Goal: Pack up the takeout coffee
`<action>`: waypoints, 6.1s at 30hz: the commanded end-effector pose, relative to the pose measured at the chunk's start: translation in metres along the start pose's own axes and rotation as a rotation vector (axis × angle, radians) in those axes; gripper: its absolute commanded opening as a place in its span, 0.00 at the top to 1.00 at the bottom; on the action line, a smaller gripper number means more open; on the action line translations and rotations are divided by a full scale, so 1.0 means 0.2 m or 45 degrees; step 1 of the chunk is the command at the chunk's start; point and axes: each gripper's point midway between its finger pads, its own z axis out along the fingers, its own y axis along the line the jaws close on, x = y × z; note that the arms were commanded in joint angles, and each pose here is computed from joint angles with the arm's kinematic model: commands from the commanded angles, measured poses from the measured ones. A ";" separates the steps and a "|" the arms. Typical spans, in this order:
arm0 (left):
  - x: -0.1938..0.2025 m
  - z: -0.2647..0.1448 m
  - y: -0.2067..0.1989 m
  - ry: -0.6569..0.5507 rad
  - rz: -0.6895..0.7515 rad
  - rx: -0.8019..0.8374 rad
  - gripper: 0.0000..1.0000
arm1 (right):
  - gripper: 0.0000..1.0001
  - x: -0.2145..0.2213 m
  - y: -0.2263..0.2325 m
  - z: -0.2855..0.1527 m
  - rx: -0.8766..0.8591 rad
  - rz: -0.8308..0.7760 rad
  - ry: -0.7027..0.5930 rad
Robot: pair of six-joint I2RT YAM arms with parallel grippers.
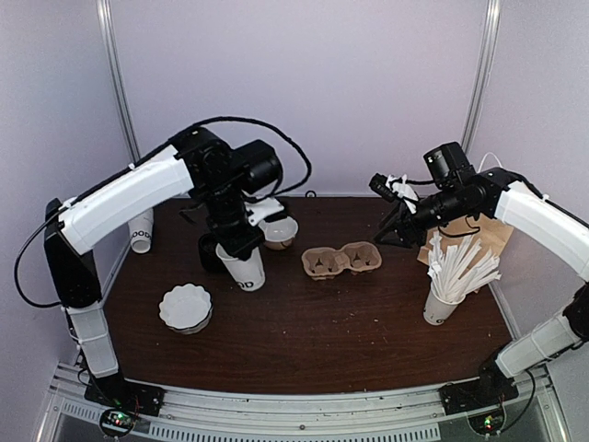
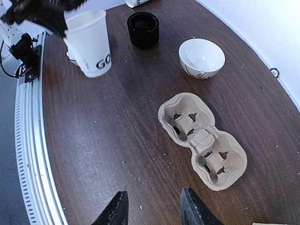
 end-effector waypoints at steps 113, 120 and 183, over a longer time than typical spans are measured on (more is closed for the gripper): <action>0.39 0.40 1.87 -0.433 -1.177 -0.444 0.25 | 0.44 -0.01 0.04 -0.06 -0.074 0.053 -0.057; -0.09 0.04 1.29 -0.838 -0.656 -0.241 0.25 | 0.44 -0.24 0.01 -0.14 -0.066 -0.046 -0.124; -0.08 -0.24 0.21 -1.067 0.262 -0.099 0.02 | 1.00 -0.52 -0.26 0.26 0.260 -0.319 0.243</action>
